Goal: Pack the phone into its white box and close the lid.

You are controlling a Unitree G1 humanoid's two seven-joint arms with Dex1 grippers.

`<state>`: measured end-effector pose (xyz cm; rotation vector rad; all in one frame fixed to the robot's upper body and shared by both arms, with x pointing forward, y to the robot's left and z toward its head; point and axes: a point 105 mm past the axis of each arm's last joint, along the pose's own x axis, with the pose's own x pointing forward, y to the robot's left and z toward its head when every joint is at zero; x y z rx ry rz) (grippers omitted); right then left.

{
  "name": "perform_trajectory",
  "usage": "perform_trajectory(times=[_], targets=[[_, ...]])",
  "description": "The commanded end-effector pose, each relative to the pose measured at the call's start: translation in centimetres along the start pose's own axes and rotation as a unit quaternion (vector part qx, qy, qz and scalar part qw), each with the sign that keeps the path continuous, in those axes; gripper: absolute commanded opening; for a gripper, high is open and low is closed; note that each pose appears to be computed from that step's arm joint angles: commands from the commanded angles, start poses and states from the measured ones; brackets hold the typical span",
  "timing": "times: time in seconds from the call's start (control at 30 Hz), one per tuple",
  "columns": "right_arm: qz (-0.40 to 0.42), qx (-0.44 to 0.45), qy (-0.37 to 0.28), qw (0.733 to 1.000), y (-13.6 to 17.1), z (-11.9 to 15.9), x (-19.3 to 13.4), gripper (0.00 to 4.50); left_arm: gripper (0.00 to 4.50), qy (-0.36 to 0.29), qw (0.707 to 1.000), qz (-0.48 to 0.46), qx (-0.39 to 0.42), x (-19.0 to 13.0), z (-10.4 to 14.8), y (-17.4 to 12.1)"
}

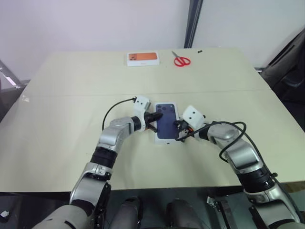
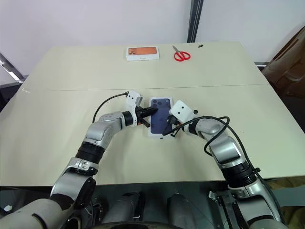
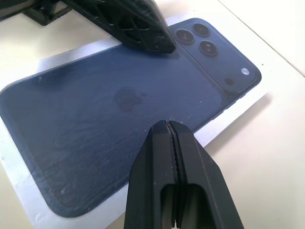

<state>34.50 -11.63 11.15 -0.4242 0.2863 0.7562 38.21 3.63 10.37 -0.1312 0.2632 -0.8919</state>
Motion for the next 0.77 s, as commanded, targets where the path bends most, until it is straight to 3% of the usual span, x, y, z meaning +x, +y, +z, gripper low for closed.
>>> perform_trajectory(times=[0.03,0.17,0.27,0.47,0.77], targets=[[-0.012,0.039,-0.032,0.999,-1.5,1.1,-0.7,0.9,0.91,-0.015,1.0,0.003,0.005,-1.3,0.6,0.6],[-0.027,0.046,-0.086,0.995,-3.0,2.7,-2.3,2.93,2.83,-0.053,0.997,-0.035,0.033,-4.3,3.1,0.3],[-0.026,0.035,-0.097,0.994,-3.3,2.4,-3.6,4.5,4.47,-0.055,0.996,-0.034,0.057,-7.6,3.7,1.2],[-0.039,0.002,-0.109,0.993,-3.2,1.2,-6.4,4.5,4.47,-0.031,0.997,-0.005,0.077,-12.8,2.5,3.0],[-0.06,-0.021,-0.053,0.997,-3.6,-2.8,-11.3,4.5,4.47,-0.005,0.998,0.044,0.034,-18.5,-1.1,4.0]])
